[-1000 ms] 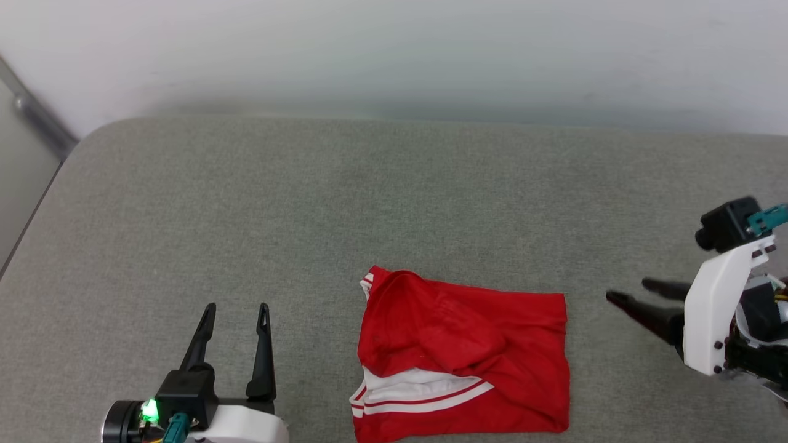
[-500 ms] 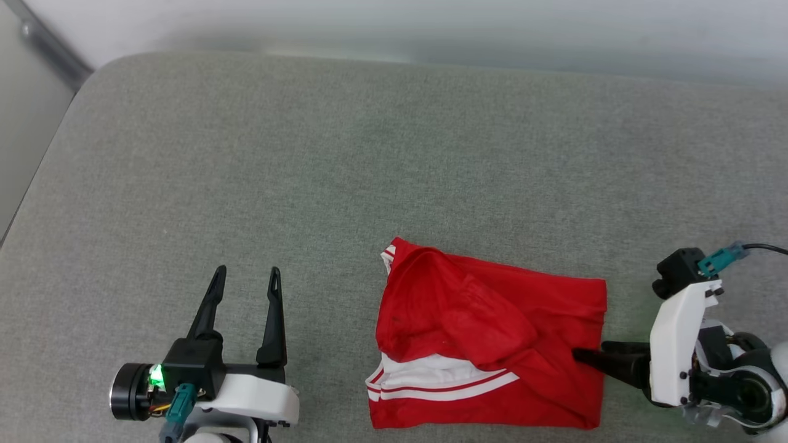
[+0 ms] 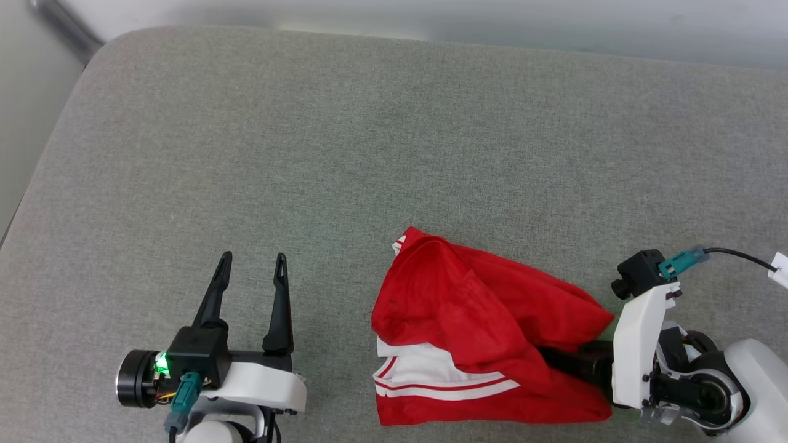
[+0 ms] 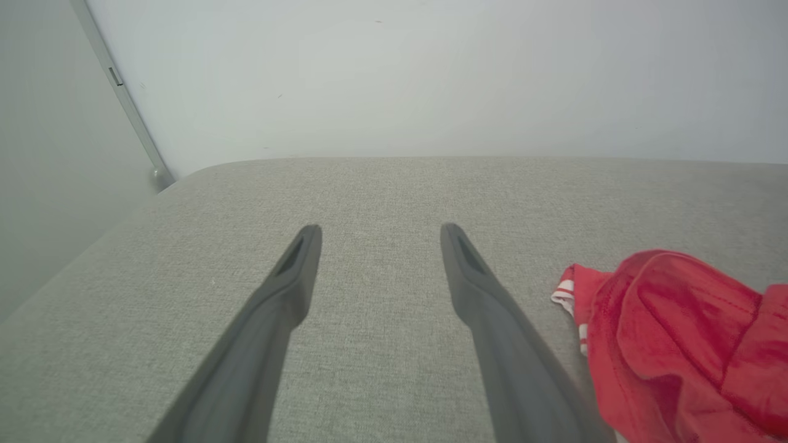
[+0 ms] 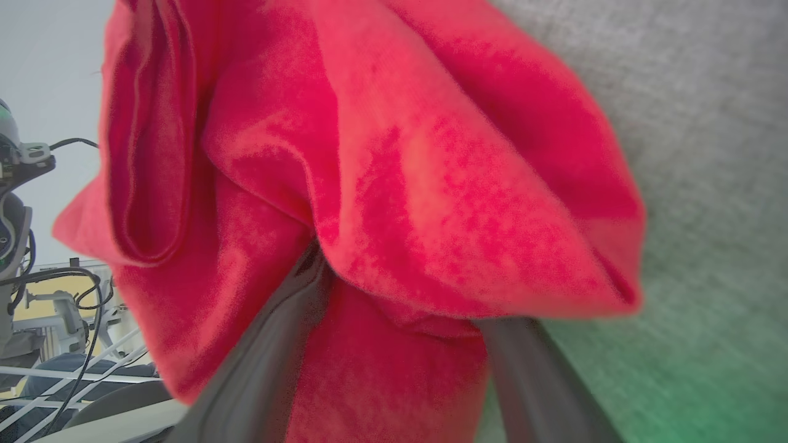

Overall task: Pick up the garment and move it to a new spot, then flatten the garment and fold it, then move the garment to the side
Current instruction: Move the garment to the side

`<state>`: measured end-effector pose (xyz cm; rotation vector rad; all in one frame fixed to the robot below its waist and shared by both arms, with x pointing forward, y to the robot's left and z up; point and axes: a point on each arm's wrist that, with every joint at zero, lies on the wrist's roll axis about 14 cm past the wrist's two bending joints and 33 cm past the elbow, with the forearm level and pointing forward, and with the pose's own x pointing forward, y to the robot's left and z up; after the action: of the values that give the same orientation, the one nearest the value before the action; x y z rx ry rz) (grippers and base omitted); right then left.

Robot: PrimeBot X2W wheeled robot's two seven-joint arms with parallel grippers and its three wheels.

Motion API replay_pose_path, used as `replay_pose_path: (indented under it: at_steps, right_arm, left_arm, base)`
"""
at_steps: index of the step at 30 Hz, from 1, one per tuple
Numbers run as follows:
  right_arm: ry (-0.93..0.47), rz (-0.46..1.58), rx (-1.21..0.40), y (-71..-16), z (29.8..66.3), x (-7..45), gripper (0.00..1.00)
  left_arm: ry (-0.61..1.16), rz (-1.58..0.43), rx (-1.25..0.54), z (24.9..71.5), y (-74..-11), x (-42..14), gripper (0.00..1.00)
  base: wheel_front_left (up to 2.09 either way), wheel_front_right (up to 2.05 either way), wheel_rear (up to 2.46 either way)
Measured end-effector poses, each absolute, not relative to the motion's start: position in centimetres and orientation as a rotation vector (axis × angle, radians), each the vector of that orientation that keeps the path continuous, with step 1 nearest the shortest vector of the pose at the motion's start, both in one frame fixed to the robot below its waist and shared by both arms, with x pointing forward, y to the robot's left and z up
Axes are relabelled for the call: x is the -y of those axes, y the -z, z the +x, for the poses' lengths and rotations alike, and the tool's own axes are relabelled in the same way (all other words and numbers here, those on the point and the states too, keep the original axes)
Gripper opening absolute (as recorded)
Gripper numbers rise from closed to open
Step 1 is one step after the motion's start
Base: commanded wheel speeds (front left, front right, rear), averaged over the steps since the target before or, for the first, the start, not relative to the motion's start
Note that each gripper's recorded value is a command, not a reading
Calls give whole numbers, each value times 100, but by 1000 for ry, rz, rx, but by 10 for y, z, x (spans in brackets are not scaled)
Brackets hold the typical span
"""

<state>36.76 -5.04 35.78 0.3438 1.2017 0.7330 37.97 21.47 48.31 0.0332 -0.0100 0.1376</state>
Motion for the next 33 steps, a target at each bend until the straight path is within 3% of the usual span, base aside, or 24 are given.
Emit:
replay_pose_path:
  at_steps: [1, 10, 20, 26, 33]
  right_arm:
    - [-732, 339, -1194, -357, 368, 50, 0]
    - [-766, 285, -1063, -385, 383, 47, 0]
    - [-771, 42, -820, -462, 405, 83, 0]
    - [-688, -53, -742, -495, 407, 127, 0]
    - [-490, -142, -754, -502, 410, 205, 0]
  left_arm:
    - [-138, 32, 10, 380, -483, -214, 100]
    - [-142, 27, 37, 374, -493, -213, 100]
    - [-111, -3, 51, 360, -497, -199, 100]
    - [-22, -27, 65, 376, -499, -170, 100]
    - [103, -33, 75, 408, -497, -131, 100]
  base:
    - [0, 0, 0]
    - [0, 0, 0]
    - [0, 0, 0]
    - [0, 0, 0]
    - [0, 0, 0]
